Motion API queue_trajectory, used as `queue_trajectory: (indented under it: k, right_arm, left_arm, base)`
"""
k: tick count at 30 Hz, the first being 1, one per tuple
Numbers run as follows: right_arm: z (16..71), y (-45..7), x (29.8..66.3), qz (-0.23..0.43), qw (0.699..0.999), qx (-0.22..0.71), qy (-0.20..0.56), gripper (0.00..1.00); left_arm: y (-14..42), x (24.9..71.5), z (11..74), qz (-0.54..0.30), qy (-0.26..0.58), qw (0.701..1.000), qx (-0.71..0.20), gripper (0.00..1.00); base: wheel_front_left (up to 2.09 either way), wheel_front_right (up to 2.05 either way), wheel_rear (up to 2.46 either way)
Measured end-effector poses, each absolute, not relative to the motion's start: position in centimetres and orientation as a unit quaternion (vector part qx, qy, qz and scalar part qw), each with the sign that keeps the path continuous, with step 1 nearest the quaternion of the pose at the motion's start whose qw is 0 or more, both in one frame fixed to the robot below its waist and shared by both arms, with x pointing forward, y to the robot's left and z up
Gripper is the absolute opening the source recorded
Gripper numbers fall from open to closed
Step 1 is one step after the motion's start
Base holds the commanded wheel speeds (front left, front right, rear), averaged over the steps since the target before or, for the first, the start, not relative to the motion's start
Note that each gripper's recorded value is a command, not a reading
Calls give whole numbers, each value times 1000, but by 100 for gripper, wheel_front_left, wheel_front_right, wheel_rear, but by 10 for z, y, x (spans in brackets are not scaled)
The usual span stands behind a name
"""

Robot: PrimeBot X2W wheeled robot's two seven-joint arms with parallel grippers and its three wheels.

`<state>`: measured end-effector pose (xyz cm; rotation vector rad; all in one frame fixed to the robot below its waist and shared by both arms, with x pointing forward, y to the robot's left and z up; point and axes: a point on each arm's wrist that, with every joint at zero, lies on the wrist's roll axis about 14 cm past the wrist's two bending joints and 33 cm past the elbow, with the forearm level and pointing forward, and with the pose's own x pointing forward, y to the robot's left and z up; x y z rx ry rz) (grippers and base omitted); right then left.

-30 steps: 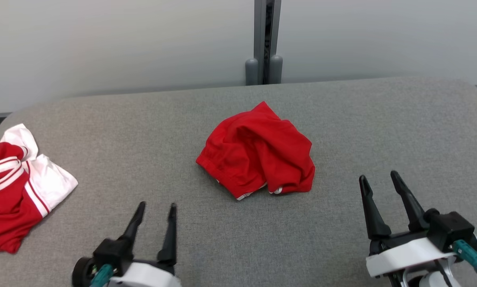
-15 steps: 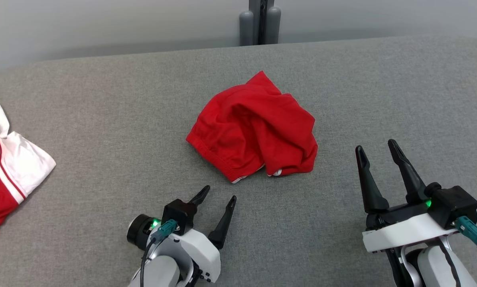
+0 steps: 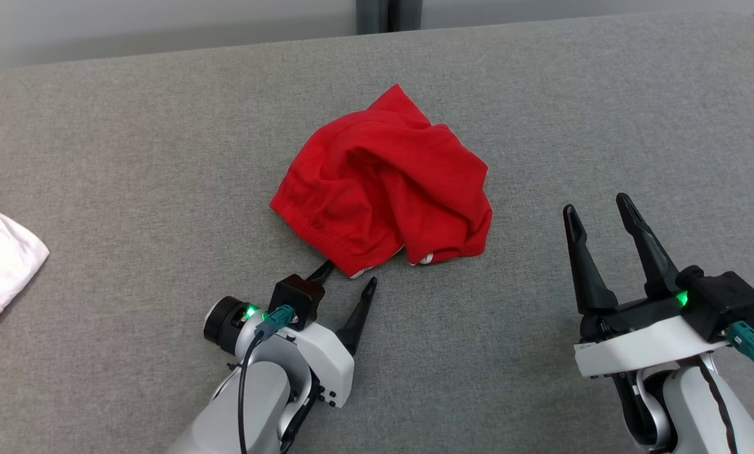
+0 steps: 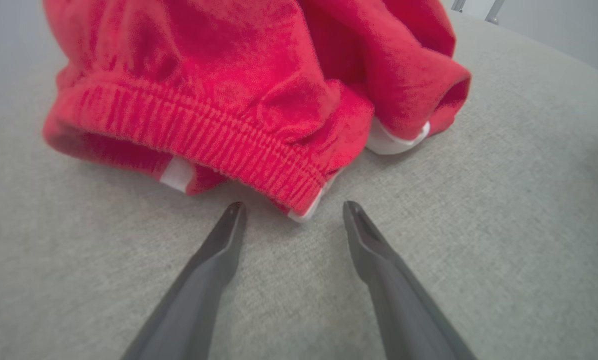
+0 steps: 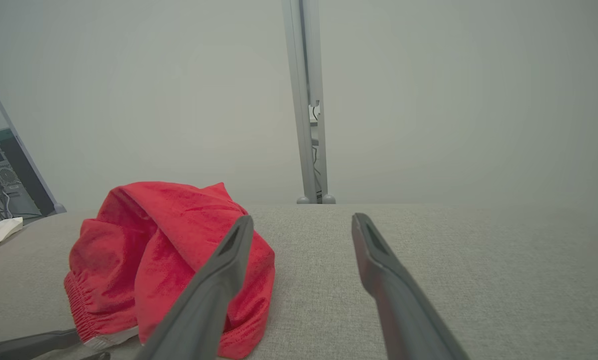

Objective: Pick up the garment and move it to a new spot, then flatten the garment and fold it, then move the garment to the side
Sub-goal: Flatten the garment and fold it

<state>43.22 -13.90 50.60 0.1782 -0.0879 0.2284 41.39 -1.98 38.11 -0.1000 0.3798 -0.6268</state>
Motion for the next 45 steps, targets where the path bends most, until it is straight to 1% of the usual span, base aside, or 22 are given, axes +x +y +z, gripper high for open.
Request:
queue_trajectory:
  k: [1, 2, 3, 11, 15, 21, 26, 30, 32, 35, 38, 41, 45]
  right_arm:
    - [505, -140, 432, 113, 989, 88, -43, 100]
    - [505, -141, 432, 111, 989, 88, -42, 100]
    - [505, -142, 432, 109, 989, 87, -42, 100]
    - [508, -148, 430, 101, 990, 84, -47, 100]
    - [518, -148, 427, 99, 989, 87, -60, 100]
    - [527, -143, 412, 99, 988, 96, -68, 100]
    - [543, -145, 399, 93, 987, 99, -89, 100]
    - [548, -156, 388, 76, 988, 98, -97, 100]
    - [550, -160, 385, 69, 988, 97, -100, 100]
    - [551, -166, 382, 60, 988, 96, -103, 100]
    - [548, -167, 383, 56, 989, 98, -98, 100]
    - [544, -168, 386, 52, 989, 100, -93, 100]
    - [537, -167, 391, 53, 990, 102, -83, 100]
  left_arm:
    - [-22, 416, 383, -309, 182, 932, -47, 100]
    - [-24, 418, 385, -312, 179, 932, -47, 55]
    - [-27, 419, 387, -317, 176, 931, -48, 0]
    - [-41, 416, 399, -348, 157, 923, -42, 0]
    - [-53, 419, 434, -373, 118, 917, -78, 0]
    - [-70, 442, 537, -407, -2, 908, -94, 0]
    - [-88, 438, 647, -452, -96, 879, -117, 0]
    - [-104, 428, 717, -481, -145, 856, -122, 0]
    - [-113, 424, 735, -490, -143, 852, -114, 0]
    - [-121, 433, 731, -480, -110, 865, -97, 0]
    - [-114, 458, 703, -446, -52, 889, -94, 0]
    - [-95, 483, 654, -407, 14, 908, -98, 0]
    - [-62, 500, 572, -350, 108, 924, -109, 0]
  base:
    - [0, 0, 0]
    - [0, 0, 0]
    - [0, 0, 0]
    - [0, 0, 0]
    - [0, 0, 0]
    - [0, 0, 0]
    - [0, 0, 0]
    - [0, 0, 0]
    - [0, 0, 0]
    - [0, 0, 0]
    - [0, 0, 0]
    - [0, 0, 0]
    - [0, 0, 0]
